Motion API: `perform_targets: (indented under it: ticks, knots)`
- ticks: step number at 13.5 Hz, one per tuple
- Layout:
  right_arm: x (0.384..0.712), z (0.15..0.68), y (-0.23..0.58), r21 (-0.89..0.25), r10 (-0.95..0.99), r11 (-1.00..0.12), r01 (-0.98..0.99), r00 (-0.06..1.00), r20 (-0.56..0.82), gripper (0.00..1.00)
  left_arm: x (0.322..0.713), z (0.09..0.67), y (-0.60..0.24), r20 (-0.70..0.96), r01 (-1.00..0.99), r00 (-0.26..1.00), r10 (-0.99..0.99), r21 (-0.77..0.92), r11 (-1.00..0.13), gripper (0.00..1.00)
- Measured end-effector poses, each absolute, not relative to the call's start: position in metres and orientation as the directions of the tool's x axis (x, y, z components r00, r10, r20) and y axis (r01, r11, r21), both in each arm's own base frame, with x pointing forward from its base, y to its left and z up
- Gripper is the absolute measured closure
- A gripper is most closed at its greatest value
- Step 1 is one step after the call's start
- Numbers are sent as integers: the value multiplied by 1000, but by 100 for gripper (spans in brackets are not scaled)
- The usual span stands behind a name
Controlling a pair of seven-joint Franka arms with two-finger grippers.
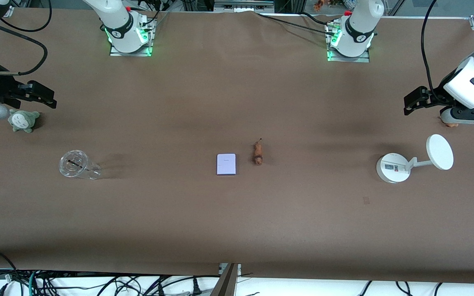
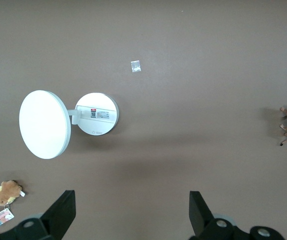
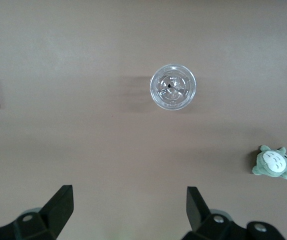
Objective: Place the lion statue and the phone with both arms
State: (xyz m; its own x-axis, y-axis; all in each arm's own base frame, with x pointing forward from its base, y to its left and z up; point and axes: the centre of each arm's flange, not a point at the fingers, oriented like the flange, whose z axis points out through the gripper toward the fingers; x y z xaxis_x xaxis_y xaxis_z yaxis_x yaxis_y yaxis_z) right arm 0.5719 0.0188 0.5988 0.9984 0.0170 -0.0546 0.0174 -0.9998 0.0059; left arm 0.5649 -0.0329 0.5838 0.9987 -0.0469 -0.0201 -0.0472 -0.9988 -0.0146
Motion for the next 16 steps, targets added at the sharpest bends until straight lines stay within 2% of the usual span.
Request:
perform_targets:
  ticks: [12,16]
  knots:
    - [572,599,15,6,9,-1000,9,998,-55,0,565,584,-33,-21,-47,999,-47,-15,-999,0]
    - [572,599,14,6,8,-1000,8,998,-55,0,557,575,-47,-91,-79,993,-77,-14,-997,0]
